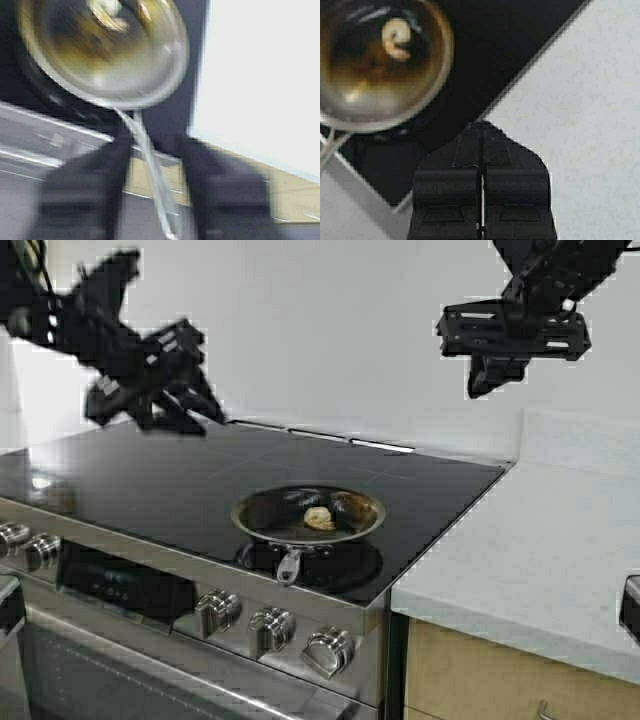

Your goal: Add oil to the pan and cook the shrimp and serve it

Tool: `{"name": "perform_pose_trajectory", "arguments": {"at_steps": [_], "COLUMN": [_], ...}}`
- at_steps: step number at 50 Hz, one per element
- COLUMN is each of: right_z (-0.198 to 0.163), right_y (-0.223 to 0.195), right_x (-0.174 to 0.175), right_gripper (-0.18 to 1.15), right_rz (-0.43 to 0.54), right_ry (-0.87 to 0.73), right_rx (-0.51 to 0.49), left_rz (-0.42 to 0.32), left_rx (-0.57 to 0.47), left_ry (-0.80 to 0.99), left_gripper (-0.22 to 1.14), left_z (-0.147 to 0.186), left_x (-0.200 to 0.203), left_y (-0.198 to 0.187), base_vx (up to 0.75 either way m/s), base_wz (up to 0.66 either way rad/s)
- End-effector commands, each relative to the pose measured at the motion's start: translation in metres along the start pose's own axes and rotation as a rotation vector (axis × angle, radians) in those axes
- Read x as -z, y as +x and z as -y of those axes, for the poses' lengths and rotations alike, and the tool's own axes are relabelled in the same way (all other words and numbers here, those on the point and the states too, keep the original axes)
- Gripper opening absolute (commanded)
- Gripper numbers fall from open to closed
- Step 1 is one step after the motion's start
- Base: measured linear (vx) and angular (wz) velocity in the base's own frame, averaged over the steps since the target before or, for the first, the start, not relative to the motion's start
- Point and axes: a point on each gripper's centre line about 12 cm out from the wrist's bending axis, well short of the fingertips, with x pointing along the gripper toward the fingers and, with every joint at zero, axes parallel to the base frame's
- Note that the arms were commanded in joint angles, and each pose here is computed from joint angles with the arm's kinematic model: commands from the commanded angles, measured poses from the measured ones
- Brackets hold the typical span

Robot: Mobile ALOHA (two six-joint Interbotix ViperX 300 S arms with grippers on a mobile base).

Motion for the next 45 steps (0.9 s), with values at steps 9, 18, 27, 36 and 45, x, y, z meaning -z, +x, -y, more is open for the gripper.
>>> {"name": "perform_pose_trajectory", "arguments": {"at_steps": [9,18,27,36,45], "right_z": [-0.004,-0.003,-0.003,-0.002,-0.002], "right_y": [-0.007,-0.007,-0.006,-0.006,-0.007], "right_x": [-0.019,-0.020,-0.020,-0.022,-0.022], "right_gripper": [0.06,0.06,0.06,0.06,0.06], "right_rz": [0.048,0.061,0.063,0.076,0.078], "right_ry": [-0.007,-0.007,-0.006,-0.004,-0.001], "right_rx": [-0.014,-0.008,-0.006,-0.002,-0.001], "left_rz": [0.008,0.012,0.037,0.026,0.006], "left_rx": [0.095,0.127,0.195,0.247,0.287], "left_ry": [-0.188,-0.279,-0.366,-0.411,-0.453], "left_gripper": [1.00,1.00,1.00,1.00,1.00], "left_z": [-0.020,-0.036,-0.045,-0.048,-0.047], "left_x": [0.027,0.051,0.068,0.087,0.099], "left_y": [0.032,0.048,0.064,0.090,0.117], "base_vx": [0.00,0.00,0.00,0.00,0.00], "base_wz": [0.00,0.00,0.00,0.00,0.00]}}
